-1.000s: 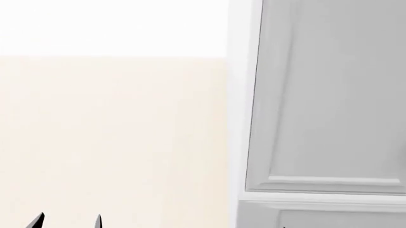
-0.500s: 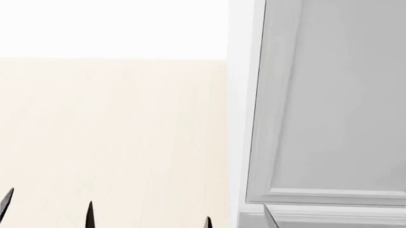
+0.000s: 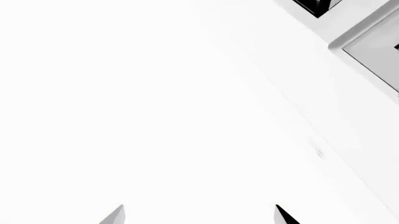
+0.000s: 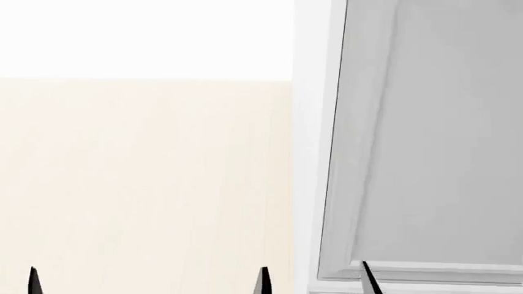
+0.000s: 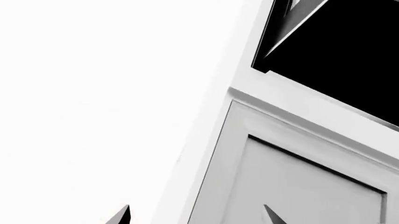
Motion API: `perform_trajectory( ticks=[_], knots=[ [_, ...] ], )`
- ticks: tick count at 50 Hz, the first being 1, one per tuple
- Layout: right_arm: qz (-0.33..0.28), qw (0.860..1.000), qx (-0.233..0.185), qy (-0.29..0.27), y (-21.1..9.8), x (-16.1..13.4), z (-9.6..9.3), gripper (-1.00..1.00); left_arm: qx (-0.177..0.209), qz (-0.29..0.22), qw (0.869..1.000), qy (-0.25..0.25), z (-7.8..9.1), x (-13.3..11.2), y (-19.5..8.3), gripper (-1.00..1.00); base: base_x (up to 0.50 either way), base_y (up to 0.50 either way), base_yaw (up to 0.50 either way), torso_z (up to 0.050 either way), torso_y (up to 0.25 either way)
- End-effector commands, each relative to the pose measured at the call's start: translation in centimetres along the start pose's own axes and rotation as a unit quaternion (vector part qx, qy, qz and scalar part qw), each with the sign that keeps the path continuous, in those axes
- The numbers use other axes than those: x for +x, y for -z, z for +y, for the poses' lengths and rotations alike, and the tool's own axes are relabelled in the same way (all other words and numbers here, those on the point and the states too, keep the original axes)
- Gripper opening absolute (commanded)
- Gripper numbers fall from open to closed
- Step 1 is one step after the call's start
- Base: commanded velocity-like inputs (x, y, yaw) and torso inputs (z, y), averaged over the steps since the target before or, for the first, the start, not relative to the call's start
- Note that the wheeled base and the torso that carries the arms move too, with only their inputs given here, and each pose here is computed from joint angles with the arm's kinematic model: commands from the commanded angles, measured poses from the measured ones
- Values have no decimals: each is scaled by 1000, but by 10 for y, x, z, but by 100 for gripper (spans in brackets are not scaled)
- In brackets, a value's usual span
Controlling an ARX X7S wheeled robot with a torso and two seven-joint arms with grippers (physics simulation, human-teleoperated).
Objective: Close the microwave door
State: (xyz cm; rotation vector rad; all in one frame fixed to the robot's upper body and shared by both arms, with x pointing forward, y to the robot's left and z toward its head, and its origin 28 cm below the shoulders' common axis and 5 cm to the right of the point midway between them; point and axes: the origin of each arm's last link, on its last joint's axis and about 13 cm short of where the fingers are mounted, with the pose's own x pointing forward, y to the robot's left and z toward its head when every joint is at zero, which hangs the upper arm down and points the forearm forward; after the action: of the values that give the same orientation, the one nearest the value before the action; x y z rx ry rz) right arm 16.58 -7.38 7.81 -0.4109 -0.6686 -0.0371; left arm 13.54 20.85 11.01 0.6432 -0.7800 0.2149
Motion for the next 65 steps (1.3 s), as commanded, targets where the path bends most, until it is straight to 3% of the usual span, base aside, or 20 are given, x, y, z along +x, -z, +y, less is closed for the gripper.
perform_trajectory(
  ticks=[1,13,36,45,65],
  knots=[
    [-32,999,-9,17,-6,0,-2,100,17,-23,1000,-10,5,1,-8,100,500,0,0,0,0],
    [-25,999,-4,22,-6,0,-3,100,19,-26,999,-12,5,0,-8,100,474,0,0,0,1],
    [-55,998,-23,37,-34,9,-17,100,24,-29,999,-9,5,0,-8,100,0,0,0,0,0],
    [-110,992,-50,22,-63,33,-29,100,23,-30,999,-8,5,0,-8,100,0,0,0,0,0],
    [-153,987,-50,6,-90,58,-33,100,21,-33,999,-4,4,2,-11,100,0,0,0,0,0]
  ],
)
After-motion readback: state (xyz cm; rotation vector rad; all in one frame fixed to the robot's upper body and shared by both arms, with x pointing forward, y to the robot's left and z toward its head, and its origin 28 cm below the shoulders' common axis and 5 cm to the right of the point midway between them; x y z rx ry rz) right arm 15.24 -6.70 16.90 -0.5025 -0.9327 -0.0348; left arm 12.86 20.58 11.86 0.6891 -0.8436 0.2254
